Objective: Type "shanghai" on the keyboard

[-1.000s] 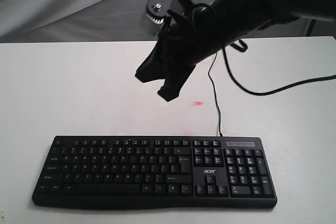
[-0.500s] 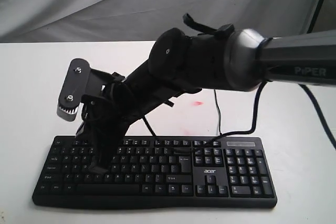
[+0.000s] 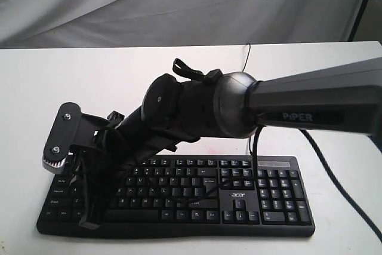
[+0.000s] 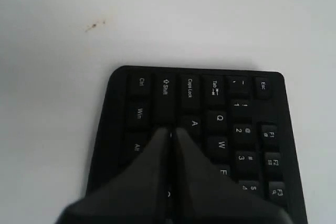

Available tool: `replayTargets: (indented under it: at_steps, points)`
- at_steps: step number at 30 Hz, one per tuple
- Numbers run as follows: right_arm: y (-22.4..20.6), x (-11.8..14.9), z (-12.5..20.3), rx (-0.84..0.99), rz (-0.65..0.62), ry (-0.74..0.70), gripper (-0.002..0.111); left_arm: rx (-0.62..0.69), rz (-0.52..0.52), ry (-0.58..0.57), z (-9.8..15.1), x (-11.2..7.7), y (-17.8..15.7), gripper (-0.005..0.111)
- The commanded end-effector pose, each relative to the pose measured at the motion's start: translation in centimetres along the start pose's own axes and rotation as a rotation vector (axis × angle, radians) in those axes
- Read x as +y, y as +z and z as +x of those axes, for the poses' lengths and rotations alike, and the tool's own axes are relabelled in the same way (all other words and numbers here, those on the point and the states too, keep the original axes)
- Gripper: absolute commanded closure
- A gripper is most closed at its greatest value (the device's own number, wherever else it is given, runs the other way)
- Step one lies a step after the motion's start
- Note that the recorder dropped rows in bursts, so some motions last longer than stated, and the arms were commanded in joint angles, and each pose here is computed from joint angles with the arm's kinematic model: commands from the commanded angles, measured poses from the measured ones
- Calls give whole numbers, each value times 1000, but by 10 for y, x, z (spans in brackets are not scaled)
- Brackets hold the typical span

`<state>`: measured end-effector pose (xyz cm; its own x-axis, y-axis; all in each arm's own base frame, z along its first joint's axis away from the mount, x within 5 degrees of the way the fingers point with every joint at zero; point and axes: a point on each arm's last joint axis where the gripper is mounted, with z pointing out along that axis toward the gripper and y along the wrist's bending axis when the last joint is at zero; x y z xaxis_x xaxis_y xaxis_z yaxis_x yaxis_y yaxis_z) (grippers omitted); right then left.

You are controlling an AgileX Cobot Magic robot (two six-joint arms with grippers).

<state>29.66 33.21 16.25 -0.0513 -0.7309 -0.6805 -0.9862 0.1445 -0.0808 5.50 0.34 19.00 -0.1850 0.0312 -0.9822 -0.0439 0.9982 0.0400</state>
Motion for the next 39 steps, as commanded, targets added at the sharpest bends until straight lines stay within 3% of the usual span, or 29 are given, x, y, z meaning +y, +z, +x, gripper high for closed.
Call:
replayTargets:
  at_steps: [1, 16, 26, 39]
  points:
    - [0, 1, -2, -13, 6, 9, 108, -6, 4, -1, 1, 0, 0, 106]
    - [2, -1, -5, -22, 47, 8, 108, -6, 4, -1, 1, 0, 0, 106]
    - [31, -16, -13, 22, -12, 50, 108, -6, 4, -1, 1, 0, 0, 106]
    - [37, -15, -5, 71, -32, 23, 108, -6, 4, -1, 1, 0, 0, 106]
